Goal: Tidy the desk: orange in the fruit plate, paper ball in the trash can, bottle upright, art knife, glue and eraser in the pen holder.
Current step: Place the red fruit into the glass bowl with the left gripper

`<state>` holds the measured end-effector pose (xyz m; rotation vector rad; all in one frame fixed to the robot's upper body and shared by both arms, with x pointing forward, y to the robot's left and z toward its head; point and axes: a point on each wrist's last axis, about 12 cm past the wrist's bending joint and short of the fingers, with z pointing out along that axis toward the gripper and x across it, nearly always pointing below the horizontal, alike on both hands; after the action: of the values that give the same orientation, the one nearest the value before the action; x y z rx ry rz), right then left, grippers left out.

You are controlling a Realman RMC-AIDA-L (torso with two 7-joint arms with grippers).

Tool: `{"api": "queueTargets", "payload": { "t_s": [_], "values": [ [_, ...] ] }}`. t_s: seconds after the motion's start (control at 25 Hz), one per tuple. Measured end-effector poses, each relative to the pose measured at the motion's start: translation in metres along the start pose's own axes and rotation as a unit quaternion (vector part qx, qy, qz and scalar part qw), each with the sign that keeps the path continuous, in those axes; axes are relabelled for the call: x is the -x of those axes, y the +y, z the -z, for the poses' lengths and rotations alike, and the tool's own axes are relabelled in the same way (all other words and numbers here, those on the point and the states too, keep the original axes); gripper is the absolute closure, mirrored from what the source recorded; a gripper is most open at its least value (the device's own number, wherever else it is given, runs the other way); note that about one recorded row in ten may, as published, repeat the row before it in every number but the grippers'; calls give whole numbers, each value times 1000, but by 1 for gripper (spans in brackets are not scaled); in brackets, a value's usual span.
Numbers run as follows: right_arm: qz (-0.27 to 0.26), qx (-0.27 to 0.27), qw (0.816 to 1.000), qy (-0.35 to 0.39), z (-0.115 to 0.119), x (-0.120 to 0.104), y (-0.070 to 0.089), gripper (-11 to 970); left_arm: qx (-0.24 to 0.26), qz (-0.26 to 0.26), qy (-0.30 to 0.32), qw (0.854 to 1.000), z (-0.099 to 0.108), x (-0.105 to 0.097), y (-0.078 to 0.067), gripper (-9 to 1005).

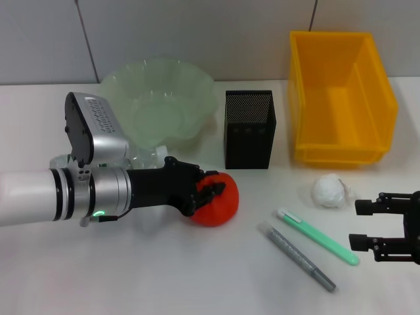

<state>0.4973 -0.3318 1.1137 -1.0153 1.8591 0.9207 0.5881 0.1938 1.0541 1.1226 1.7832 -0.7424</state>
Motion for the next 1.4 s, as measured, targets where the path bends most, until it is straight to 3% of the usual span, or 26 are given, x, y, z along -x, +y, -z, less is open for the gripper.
{"api": "queueTargets", "payload": {
  "t_s": [0.12,0.28,0.4,0.48,0.6,0.88,0.92,1.2,1.4],
  "values": [
    [0,1,1000,0,-1,0,0,225,-5,8,-13,1000,2,3,0,764],
    [1,1,1000,-1,-1,0,0,222,-25,24,-59,998,20,20,6,789],
    [1,0,1000,-1,-1,0,0,220,-30,39,-94,994,44,47,19,812],
    [0,1,1000,-2,-1,0,0,219,-25,39,-97,994,48,53,23,827],
    [-1,5,1000,-2,-4,-2,1,217,23,38,-99,994,58,74,42,841],
    [-1,7,1000,-5,-9,-3,2,212,107,44,-103,988,52,95,67,849],
    [-1,10,1000,-6,-10,-4,2,211,149,51,-99,983,44,100,77,849],
    [4,13,1000,-8,-13,-4,2,206,199,35,-65,977,18,106,82,797],
    [4,15,1000,-9,-14,-3,2,203,227,36,-57,972,11,104,83,760]
  ]
}}
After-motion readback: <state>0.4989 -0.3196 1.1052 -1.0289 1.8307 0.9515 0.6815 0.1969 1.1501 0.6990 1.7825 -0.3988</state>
